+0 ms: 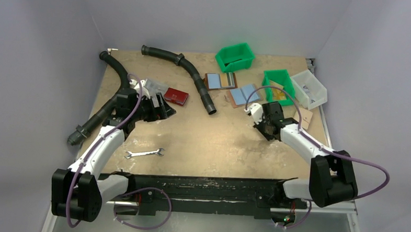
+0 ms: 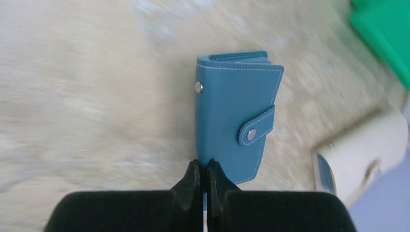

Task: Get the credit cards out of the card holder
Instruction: Move the card holder to the center of the board, then open the card holder at the center of the board.

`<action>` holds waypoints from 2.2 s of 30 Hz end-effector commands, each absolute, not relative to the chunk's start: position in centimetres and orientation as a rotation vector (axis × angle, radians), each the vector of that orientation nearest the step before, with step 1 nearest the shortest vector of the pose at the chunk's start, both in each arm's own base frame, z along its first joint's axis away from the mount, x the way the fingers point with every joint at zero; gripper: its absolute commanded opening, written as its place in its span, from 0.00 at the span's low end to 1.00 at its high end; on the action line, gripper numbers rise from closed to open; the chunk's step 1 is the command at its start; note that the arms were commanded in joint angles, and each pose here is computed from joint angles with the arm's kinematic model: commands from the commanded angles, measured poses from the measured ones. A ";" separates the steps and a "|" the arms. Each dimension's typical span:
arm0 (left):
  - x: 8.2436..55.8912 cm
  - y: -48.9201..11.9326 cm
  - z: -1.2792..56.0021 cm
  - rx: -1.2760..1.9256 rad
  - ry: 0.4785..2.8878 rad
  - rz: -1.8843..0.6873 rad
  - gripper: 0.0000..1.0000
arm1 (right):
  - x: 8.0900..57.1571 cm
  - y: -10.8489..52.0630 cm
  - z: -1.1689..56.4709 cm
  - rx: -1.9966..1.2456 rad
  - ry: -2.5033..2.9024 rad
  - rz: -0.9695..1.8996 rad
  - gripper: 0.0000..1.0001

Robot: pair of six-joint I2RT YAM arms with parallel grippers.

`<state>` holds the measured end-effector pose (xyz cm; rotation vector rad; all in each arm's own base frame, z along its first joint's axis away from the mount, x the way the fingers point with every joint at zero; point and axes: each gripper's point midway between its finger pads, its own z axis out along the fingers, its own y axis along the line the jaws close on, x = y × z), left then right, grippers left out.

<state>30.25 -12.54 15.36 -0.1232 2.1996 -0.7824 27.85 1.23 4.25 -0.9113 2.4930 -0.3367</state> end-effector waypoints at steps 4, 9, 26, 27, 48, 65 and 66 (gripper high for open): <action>30.1 -14.9 15.5 -0.041 2.169 -0.972 0.89 | 26.1 16.5 5.5 -1.315 2.273 0.309 0.00; 29.1 -16.0 14.3 -0.065 2.216 -1.025 0.89 | 23.1 23.5 5.6 -1.513 2.203 0.697 0.26; 25.2 -26.1 11.9 -0.501 2.115 -1.218 0.88 | 25.6 21.3 12.3 -1.389 1.930 0.782 0.68; 25.1 -26.6 11.8 -0.510 2.112 -1.219 0.88 | 26.2 21.2 12.3 -1.366 1.937 0.756 0.68; 24.6 -28.0 8.2 -0.697 2.086 -1.247 0.89 | 27.8 23.9 13.6 -1.505 1.705 0.850 0.68; 25.0 -27.9 4.7 -0.821 2.064 -1.278 0.87 | 27.1 22.2 12.0 -1.591 1.641 0.715 0.70; 25.1 -28.0 4.7 -0.828 2.064 -1.278 0.87 | 27.1 22.2 11.9 -1.592 1.639 0.715 0.70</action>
